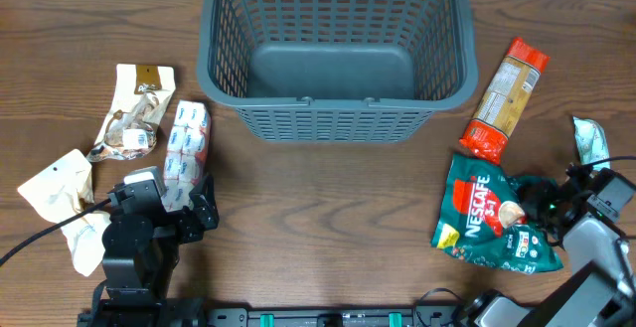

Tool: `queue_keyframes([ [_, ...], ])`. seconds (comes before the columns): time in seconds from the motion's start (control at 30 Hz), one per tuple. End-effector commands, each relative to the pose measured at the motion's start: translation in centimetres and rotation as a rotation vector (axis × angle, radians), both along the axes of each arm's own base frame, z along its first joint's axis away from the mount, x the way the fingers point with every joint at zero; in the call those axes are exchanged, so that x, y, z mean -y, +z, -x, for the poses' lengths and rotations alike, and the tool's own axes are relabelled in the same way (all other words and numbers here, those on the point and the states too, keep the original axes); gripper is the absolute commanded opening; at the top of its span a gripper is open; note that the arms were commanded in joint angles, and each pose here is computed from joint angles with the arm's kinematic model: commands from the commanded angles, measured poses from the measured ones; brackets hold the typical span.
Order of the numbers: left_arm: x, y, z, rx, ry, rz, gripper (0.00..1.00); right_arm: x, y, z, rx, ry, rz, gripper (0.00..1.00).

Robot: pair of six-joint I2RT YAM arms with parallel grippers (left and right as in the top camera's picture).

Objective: Pack container
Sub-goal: 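Grasp the green Nescafé pouch with the right gripper and lift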

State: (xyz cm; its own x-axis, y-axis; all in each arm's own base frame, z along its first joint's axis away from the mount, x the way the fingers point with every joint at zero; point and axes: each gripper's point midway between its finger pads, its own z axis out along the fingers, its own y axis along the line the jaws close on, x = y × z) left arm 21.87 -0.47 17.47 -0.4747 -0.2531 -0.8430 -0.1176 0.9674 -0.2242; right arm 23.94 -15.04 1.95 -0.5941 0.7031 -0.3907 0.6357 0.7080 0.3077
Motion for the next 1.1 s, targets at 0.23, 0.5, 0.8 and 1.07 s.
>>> queue_keyframes([
  [0.23, -0.1, 1.0, -0.1, 0.022, 0.009, 0.001, 0.99, 0.4, 10.9, -1.8, 0.235, 0.004, 0.134, 0.01],
  [0.5, -0.1, 1.0, -0.1, 0.022, 0.009, 0.001, 0.99, -1.1, 18.1, -3.1, 0.319, 0.113, 0.219, 0.01],
  [0.8, -0.1, 1.0, -0.1, 0.021, 0.009, 0.001, 0.99, -6.0, 30.4, -6.6, 0.511, 0.408, 0.440, 0.01],
  [1.07, -0.1, 0.7, 0.1, 0.006, 0.009, 0.000, 0.99, -6.7, 42.3, -7.8, 0.633, 0.404, 0.748, 0.01],
])
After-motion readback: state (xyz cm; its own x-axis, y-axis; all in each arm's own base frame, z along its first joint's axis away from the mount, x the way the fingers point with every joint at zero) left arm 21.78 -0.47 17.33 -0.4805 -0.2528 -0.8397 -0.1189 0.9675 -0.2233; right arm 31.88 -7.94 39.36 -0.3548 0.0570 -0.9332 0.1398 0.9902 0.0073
